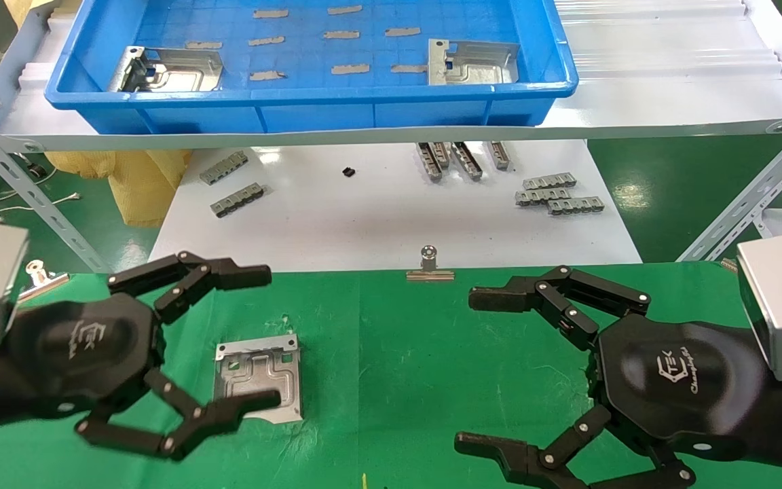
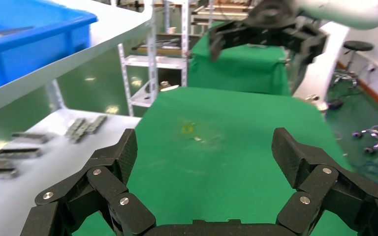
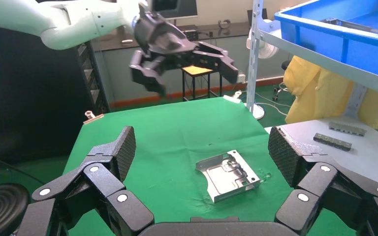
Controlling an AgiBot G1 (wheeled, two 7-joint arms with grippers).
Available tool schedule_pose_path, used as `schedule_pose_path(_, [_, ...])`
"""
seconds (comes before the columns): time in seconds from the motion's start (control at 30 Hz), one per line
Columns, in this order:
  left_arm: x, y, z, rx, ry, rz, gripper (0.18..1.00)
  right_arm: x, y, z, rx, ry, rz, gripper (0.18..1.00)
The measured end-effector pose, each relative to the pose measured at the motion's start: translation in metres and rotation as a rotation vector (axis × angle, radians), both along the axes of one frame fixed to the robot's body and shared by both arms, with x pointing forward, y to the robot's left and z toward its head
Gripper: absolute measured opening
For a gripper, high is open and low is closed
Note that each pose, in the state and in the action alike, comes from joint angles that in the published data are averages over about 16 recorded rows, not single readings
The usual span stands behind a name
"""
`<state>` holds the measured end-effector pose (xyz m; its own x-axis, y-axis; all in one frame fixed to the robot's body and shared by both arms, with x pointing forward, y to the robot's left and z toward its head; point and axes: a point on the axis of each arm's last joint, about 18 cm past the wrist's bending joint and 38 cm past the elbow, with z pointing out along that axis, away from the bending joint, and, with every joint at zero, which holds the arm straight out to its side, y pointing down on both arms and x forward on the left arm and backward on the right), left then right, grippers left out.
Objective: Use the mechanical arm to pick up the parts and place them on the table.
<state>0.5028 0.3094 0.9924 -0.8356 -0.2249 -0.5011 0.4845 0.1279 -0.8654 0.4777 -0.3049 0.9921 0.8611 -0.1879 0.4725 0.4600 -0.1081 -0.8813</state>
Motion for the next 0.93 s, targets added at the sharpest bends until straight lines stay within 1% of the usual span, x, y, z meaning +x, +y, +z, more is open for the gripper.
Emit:
schedule_pose_path(0.2, [-0.020,-0.007,0.000,0.007,0.019,-0.038,1.000,0.000,0.000,0.000,0.000,0.000,0.000,1.000])
schedule_pose_path(0.37, [-0.030,-0.010,0.000,0.011,0.027,-0.056,1.000,0.000,0.000,0.000,0.000,0.000,0.000,1.000])
schedule_pose_path(0.57, [-0.034,-0.012,0.000,0.012,0.029,-0.062,1.000,0.000,0.000,0.000,0.000,0.000,-0.001,1.000])
schedule_pose_path(0.93, [-0.030,-0.010,0.000,0.009,0.029,-0.055,1.000,0.000,0.000,0.000,0.000,0.000,0.000,1.000])
